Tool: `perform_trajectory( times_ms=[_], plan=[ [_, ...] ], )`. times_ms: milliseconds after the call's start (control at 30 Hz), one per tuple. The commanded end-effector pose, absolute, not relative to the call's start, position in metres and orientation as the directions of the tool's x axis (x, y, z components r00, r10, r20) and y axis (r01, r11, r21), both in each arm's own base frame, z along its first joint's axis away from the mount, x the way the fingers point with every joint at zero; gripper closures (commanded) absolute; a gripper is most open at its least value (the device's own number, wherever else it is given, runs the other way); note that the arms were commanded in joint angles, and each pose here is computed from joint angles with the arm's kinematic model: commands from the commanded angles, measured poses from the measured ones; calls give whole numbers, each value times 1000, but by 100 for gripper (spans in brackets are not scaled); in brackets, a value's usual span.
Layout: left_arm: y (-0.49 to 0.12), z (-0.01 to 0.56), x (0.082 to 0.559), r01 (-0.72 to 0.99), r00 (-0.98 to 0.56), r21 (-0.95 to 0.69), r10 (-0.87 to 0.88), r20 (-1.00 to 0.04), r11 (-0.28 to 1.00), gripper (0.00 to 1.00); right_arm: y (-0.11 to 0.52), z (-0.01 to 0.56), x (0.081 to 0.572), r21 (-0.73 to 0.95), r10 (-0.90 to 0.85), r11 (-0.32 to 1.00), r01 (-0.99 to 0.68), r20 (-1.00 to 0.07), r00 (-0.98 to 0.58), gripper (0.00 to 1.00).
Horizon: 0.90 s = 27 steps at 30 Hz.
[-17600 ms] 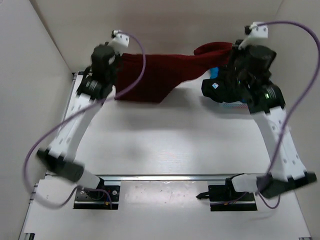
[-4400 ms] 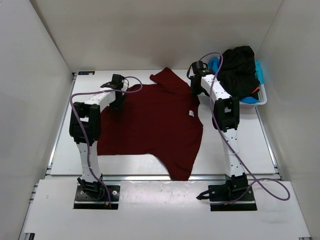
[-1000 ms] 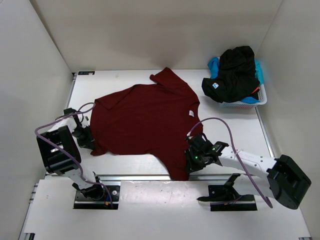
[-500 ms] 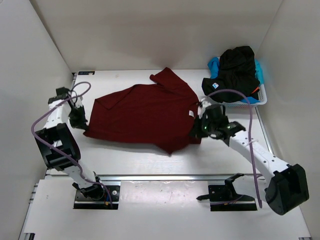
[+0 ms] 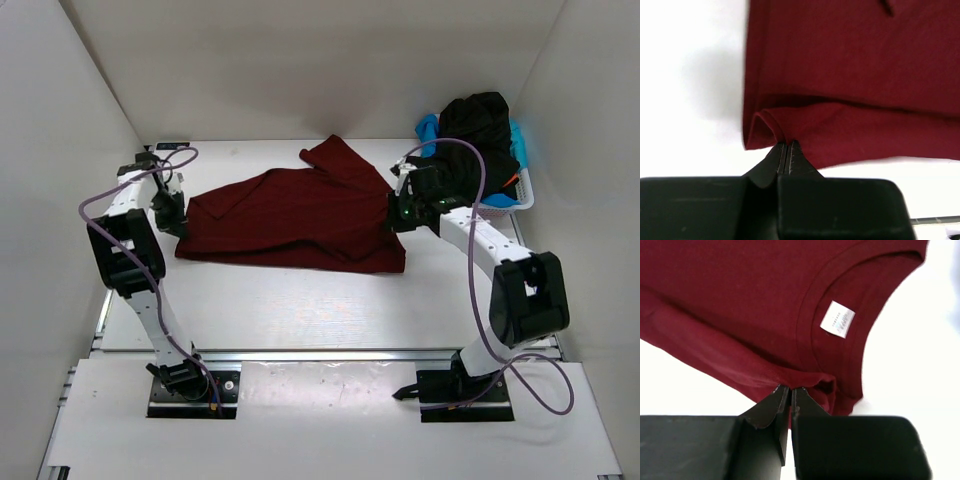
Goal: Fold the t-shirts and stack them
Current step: Grap the side of the flattened tshirt closest away from the robot with both arms
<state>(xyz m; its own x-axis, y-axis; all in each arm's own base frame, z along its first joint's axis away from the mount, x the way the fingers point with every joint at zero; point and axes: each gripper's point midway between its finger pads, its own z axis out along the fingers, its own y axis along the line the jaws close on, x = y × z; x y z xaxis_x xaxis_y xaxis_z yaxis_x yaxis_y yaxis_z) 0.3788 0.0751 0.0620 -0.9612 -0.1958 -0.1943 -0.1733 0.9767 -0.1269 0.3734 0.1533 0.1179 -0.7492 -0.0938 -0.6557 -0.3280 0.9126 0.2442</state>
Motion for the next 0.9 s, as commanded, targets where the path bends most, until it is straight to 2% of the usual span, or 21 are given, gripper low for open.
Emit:
perform_trajectory(
  times_ms=[0, 100, 267, 433, 467, 533, 567, 633, 767, 867],
  plan=[
    [63, 79, 400, -137, -955, -125, -165, -247, 983, 100, 159, 137, 398, 195, -127, 906, -377, -723, -680, 100],
    [66, 77, 410, -142, -952, -121, -169, -255, 982, 100, 158, 126, 406, 235, -96, 905, -355, -701, -707, 100],
    [79, 73, 417, -180, -944, -130, -208, -254, 975, 100, 159, 111, 415, 207, -130, 911, -356, -676, -725, 100],
    [74, 78, 398, -166, -949, -162, -202, -241, 973, 100, 155, 124, 399, 205, -124, 912, -354, -687, -717, 100],
    [72, 89, 395, -145, -946, -167, -186, -264, 975, 100, 152, 116, 388, 200, -133, 917, -346, -664, -736, 100],
    [68, 88, 370, -135, -960, -175, -172, -220, 975, 100, 147, 134, 368, 194, -124, 919, -342, -682, -721, 100],
    [71, 94, 364, -114, -961, -166, -151, -231, 979, 100, 147, 123, 347, 204, -134, 921, -333, -637, -759, 100],
    [71, 85, 326, -99, -981, -149, -122, -149, 984, 100, 152, 131, 312, 227, -143, 907, -354, -625, -768, 100],
    [65, 66, 254, -88, -996, -157, -90, -8, 984, 100, 154, 108, 246, 290, -112, 908, -301, -526, -843, 100],
    [64, 57, 220, -95, -994, -159, -86, 63, 983, 100, 156, 101, 212, 371, -55, 891, -262, -484, -873, 100]
  ],
)
